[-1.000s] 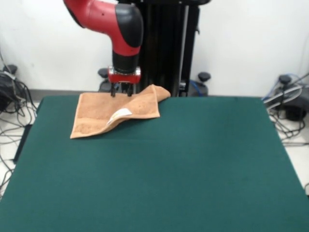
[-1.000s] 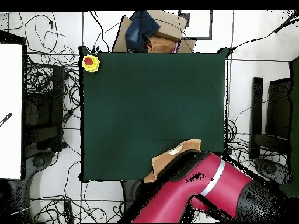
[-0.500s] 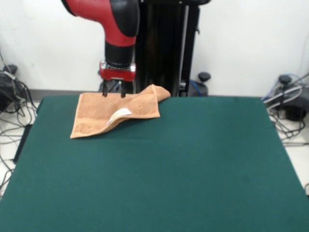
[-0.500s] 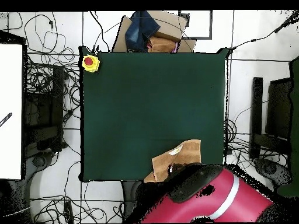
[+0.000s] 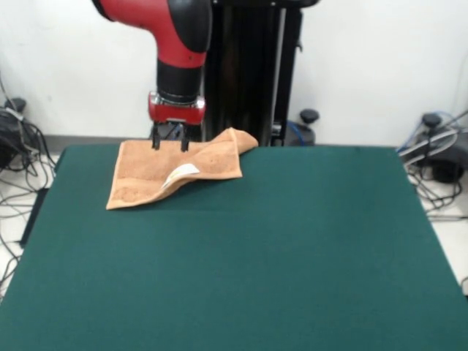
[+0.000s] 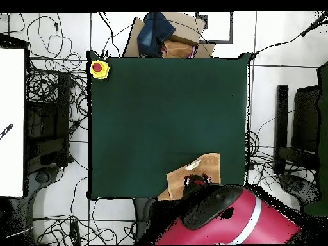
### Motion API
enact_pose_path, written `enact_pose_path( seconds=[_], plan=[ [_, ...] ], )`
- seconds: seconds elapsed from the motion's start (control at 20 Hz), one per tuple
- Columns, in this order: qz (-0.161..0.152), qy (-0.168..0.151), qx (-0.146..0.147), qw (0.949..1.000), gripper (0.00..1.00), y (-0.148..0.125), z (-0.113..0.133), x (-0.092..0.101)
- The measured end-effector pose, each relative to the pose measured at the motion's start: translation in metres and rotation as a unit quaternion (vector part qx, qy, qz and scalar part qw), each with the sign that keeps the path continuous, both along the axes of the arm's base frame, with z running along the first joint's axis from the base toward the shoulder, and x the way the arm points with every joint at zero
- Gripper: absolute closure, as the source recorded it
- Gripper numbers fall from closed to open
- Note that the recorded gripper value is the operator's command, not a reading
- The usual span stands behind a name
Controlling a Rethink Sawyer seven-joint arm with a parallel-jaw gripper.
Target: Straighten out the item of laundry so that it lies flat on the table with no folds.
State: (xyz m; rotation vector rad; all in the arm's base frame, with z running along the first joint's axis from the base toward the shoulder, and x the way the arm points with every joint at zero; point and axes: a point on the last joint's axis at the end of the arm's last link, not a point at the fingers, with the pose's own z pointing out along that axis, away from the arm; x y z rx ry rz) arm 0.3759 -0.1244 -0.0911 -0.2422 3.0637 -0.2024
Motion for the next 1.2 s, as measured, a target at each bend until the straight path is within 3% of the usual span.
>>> enact_pose_path(
  seconds=[0.65,1.2],
  plan=[
    [-0.014,-0.011,0.013,0.9998,0.00,0.034,-0.008,0.027],
    [-0.020,-0.010,0.030,0.9993,0.00,0.071,-0.028,0.032]
  ],
)
